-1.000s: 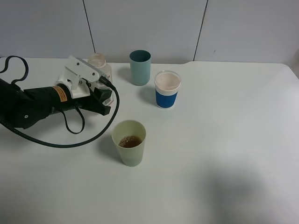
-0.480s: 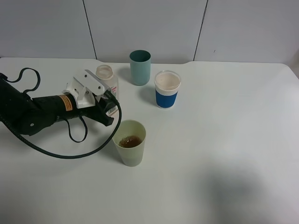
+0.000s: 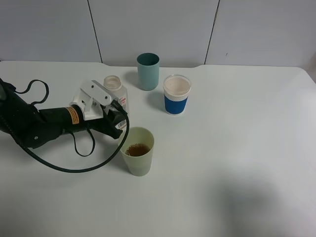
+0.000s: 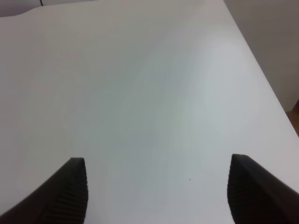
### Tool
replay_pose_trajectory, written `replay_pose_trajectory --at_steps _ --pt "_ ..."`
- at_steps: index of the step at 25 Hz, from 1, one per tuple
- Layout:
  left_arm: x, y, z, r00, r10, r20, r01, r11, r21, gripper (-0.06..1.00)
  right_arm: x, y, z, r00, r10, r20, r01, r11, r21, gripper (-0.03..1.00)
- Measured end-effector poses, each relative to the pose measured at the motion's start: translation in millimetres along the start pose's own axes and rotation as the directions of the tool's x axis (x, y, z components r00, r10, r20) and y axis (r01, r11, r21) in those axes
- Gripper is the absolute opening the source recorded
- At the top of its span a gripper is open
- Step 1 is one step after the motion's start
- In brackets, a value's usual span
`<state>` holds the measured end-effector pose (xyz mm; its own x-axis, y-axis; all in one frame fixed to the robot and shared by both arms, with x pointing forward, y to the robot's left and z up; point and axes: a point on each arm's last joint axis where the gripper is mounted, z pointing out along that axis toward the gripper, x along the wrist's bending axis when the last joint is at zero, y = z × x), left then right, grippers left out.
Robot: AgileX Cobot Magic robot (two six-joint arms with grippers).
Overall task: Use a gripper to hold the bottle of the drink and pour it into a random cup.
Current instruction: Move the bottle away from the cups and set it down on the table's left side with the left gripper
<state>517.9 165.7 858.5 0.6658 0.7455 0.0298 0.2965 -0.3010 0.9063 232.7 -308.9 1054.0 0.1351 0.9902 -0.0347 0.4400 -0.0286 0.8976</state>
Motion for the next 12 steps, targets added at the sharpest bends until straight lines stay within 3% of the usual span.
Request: replay_pose_trajectory --at_steps 12 --pt "-0.4 0.6 0.0 1.0 0.003 0.004 -0.003 1.0 -0.007 0.36 0.0 0.0 0.0 1.0 0.0 0.0 0.0 1.0 0.0 0.63"
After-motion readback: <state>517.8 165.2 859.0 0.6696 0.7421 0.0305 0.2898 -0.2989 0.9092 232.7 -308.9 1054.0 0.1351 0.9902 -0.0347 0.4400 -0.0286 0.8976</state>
